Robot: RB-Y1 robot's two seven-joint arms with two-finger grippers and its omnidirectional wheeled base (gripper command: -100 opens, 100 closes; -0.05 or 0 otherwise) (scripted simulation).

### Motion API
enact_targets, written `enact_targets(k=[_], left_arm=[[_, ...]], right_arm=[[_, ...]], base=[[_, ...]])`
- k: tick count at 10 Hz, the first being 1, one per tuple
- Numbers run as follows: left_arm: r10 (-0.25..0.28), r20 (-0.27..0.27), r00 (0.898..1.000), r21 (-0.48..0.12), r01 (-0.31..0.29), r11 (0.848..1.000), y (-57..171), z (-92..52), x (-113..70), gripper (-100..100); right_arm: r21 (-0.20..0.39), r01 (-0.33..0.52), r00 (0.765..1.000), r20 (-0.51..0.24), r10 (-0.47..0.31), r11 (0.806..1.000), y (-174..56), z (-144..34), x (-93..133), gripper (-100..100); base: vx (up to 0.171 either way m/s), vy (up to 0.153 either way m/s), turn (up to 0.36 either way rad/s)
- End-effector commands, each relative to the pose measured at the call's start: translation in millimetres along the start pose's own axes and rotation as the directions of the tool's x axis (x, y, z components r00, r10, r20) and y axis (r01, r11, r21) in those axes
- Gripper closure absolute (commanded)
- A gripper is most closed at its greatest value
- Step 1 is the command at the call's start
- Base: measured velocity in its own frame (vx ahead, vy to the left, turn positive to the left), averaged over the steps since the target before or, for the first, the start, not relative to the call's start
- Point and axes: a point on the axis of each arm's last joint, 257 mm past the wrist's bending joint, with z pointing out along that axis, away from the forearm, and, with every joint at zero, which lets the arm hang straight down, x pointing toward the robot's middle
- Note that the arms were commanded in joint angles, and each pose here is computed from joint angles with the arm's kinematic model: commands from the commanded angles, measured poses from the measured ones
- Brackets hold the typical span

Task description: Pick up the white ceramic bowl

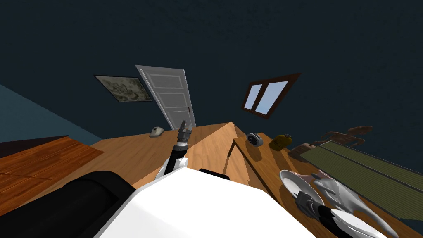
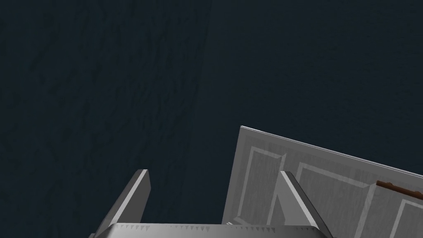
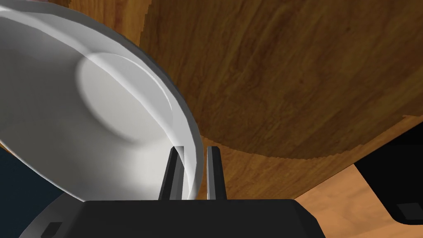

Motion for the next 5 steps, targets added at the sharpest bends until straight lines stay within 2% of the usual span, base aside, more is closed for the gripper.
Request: enact_targets(k=[1, 3, 4, 5], left_arm=[[0.0, 0.0, 1.0, 0.0, 0.0, 1.0, 0.0, 0.0, 0.0, 0], [0.0, 0.0, 1.0, 0.0, 0.0, 1.0, 0.0, 0.0, 0.0, 0], [0.0, 0.0, 1.0, 0.0, 0.0, 1.0, 0.0, 0.0, 0.0, 0], [0.0, 0.0, 1.0, 0.0, 0.0, 1.0, 0.0, 0.1, 0.1, 0]], right_arm=[[-0.001, 0.025, 1.0, 0.007, -0.025, 1.0, -0.8, -0.9, -1.0, 100], [0.0, 0.051, 0.998, 0.023, -0.051, 0.999, -3.0, -2.4, -4.2, 100], [-0.001, 0.042, 0.999, 0.02, -0.042, 0.999, -1.9, -2.1, -3.1, 100], [-0.001, 0.046, 0.999, 0.02, -0.046, 0.999, -1.9, -2.2, -3.1, 0]], base=[[0.064, 0.039, -0.099], [0.08, 0.035, -0.126], [0.025, 0.009, -0.011], [0.005, 0.002, 0.003]])
